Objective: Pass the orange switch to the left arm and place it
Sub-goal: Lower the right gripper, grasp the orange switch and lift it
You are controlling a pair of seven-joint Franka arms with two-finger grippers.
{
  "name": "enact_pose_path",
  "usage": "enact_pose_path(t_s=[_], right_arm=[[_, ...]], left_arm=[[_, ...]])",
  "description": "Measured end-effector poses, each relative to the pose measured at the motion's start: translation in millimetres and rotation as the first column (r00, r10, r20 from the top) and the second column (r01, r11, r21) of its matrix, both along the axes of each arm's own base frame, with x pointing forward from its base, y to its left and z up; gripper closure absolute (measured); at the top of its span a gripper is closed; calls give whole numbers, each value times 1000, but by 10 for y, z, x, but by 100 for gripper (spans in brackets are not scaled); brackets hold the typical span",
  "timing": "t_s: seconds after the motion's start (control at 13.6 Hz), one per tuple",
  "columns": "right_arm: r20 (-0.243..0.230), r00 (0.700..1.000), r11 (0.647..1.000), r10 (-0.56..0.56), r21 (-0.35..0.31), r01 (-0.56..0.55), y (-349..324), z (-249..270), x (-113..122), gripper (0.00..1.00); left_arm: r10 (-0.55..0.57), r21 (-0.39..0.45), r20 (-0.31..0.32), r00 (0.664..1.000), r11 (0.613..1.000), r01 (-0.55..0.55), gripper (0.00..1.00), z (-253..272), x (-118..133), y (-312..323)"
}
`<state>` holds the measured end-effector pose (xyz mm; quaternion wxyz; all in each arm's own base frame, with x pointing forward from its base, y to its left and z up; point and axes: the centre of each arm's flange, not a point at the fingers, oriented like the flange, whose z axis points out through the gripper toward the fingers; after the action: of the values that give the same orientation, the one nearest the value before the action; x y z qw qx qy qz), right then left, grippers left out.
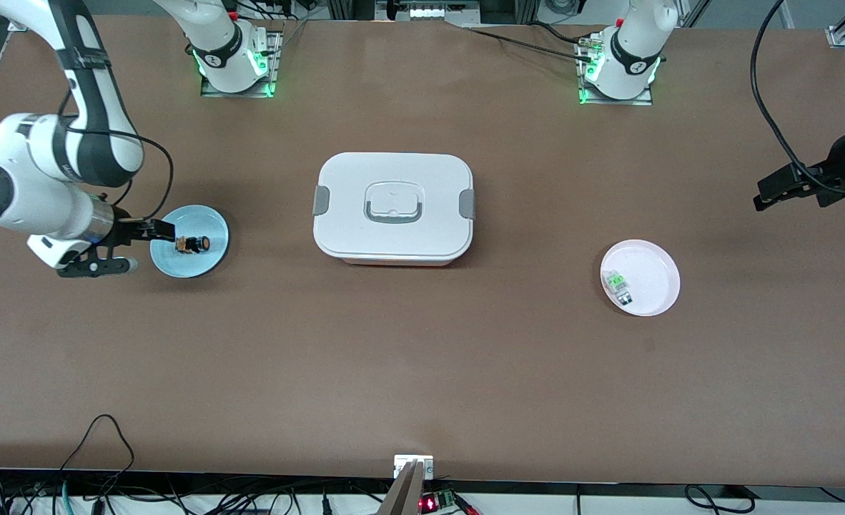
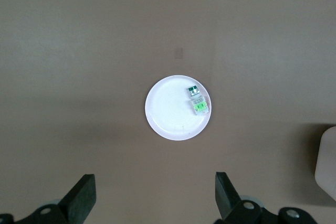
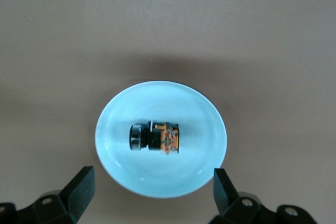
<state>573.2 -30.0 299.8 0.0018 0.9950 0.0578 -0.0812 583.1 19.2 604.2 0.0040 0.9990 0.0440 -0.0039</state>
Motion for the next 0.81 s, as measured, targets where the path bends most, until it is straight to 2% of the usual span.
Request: enact_pose_path(t_s=[0.44,0.81], right_arm=[[-29,999,1000,27,0,-27,6,-879,-202,0],[-59,998,1000,31,1,-31,15,-1115,-260,0]], left_arm=[[-13,8,11,1000,1000,13,0,14,9,-51],[-6,8,1,1000,1000,6,0,-42,28,-6]])
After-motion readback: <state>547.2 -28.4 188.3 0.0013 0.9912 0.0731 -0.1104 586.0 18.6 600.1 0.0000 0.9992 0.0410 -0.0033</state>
